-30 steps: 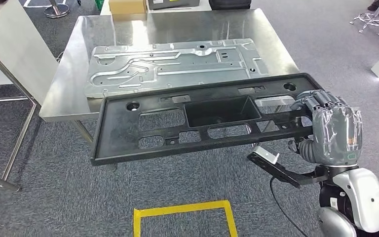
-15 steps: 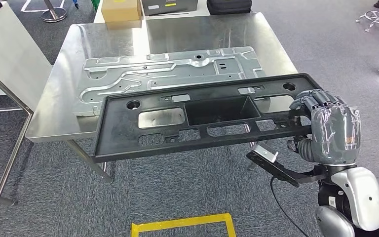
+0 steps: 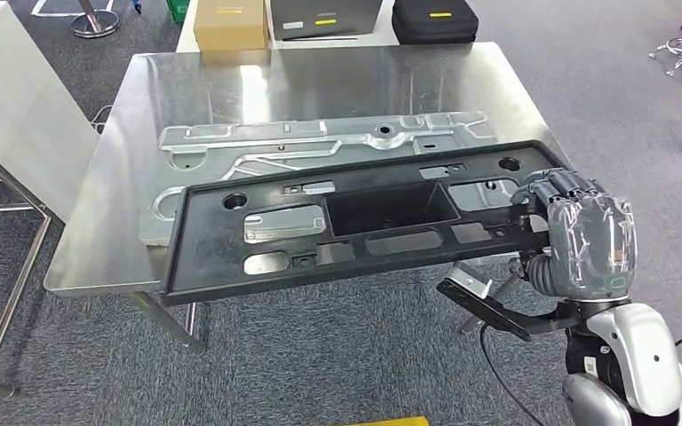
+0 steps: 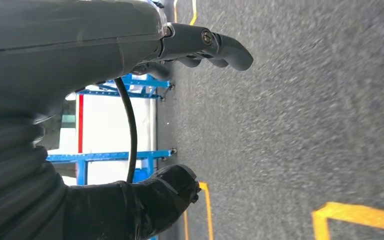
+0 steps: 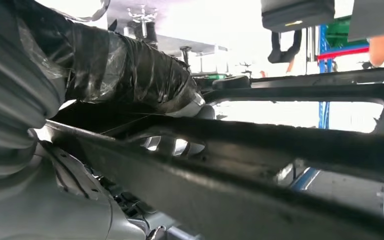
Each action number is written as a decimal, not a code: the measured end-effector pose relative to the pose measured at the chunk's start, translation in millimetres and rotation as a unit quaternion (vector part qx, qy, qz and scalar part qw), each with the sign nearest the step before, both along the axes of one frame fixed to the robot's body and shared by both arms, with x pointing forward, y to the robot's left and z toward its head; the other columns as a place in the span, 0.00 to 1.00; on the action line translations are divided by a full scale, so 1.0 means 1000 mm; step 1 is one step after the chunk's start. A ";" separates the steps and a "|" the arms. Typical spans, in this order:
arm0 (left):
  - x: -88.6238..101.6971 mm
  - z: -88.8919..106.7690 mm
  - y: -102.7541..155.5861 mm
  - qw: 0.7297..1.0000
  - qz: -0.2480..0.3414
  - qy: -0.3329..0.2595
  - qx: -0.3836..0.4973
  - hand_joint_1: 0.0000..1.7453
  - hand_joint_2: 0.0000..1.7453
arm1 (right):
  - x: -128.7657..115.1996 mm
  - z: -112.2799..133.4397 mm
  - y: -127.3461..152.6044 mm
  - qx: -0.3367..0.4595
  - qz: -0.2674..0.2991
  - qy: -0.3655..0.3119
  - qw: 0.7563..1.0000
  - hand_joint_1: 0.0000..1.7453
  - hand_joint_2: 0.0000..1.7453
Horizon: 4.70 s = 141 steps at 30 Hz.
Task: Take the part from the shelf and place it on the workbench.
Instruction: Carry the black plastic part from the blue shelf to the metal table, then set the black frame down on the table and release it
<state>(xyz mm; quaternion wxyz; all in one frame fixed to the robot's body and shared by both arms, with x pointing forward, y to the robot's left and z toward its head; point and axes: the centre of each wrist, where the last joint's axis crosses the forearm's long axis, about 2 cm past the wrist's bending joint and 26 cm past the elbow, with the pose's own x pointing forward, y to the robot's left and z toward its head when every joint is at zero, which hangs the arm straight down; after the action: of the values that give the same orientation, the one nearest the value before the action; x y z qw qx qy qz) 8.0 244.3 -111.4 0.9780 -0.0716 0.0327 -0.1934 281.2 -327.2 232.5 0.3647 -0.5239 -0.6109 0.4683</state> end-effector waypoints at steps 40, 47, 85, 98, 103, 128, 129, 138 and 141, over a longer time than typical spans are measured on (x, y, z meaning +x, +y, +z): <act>0.004 -0.001 0.011 1.000 -0.012 -0.005 0.014 0.00 1.00 | 0.037 -0.051 -0.007 -0.062 -0.087 0.117 0.987 1.00 1.00; 0.006 -0.001 0.016 1.000 -0.022 -0.008 0.018 0.00 1.00 | 0.054 -0.061 -0.022 -0.071 -0.117 0.145 0.980 1.00 1.00; 0.008 -0.001 0.019 0.999 -0.031 -0.021 0.019 0.00 1.00 | 0.086 -0.079 0.070 -0.153 -0.017 0.155 0.976 1.00 1.00; 0.009 -0.001 0.019 0.999 -0.031 -0.024 0.018 0.00 1.00 | 0.085 -0.077 0.088 -0.146 0.008 0.144 0.979 1.00 1.00; 0.009 -0.001 0.019 0.999 -0.031 -0.026 0.017 0.00 1.00 | 0.083 -0.076 0.092 -0.142 0.013 0.142 0.979 1.00 1.00; 0.002 0.001 -0.007 0.999 -0.033 -0.005 -0.007 0.00 1.00 | 0.044 -0.013 0.121 -0.091 -0.062 -0.105 0.988 1.00 1.00; 0.002 0.001 -0.007 0.999 -0.033 -0.004 -0.007 0.00 1.00 | 0.043 -0.011 0.121 -0.091 -0.060 -0.108 0.988 1.00 1.00; 0.002 0.001 -0.008 0.999 -0.032 -0.005 -0.007 0.00 1.00 | 0.037 -0.006 0.120 -0.096 -0.047 -0.124 0.987 1.00 1.00; 0.002 0.001 -0.008 0.999 -0.032 -0.006 -0.006 0.00 1.00 | 0.036 -0.006 0.119 -0.098 -0.044 -0.126 0.986 1.00 1.00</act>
<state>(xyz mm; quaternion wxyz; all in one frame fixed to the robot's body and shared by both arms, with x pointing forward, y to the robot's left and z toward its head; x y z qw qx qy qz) 10.1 236.3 -110.2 0.9709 -0.0757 0.0282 -0.2255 317.0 -208.0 226.8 0.2518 -0.6384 -0.5792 0.4400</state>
